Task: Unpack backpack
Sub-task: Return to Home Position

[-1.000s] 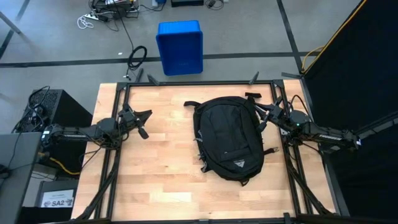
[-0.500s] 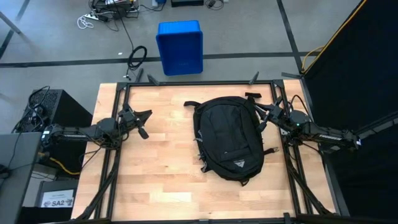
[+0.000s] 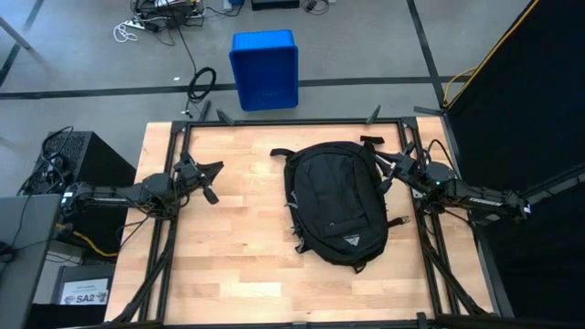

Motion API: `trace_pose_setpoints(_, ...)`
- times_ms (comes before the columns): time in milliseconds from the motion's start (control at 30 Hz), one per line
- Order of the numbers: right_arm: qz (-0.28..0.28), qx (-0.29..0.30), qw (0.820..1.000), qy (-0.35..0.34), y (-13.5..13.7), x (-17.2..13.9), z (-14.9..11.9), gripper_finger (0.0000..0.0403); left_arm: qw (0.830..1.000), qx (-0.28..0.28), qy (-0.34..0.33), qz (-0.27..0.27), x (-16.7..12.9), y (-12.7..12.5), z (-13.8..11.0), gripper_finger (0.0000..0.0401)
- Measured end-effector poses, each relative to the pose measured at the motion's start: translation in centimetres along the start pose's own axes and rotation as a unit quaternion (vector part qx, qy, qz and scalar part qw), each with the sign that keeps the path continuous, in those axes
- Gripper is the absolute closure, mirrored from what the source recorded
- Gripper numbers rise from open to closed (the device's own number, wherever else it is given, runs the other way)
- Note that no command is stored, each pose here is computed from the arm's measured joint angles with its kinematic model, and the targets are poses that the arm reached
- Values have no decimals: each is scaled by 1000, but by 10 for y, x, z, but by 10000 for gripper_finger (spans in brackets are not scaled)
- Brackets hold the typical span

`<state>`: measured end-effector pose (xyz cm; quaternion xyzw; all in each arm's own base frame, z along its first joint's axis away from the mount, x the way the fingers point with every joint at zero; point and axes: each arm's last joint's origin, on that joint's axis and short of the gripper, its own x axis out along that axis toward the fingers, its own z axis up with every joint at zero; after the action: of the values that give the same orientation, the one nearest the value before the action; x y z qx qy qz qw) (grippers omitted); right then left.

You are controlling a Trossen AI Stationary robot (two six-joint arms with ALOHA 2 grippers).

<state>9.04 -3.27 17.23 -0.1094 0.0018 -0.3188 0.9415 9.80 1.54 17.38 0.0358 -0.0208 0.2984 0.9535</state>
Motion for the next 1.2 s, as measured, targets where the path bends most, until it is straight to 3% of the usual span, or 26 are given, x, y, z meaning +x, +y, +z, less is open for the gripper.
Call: trace_pose_setpoints(1200, 0, 0, 1000, 0, 0, 0, 0, 372, 1000, 0, 0, 0, 0, 0, 0, 398)
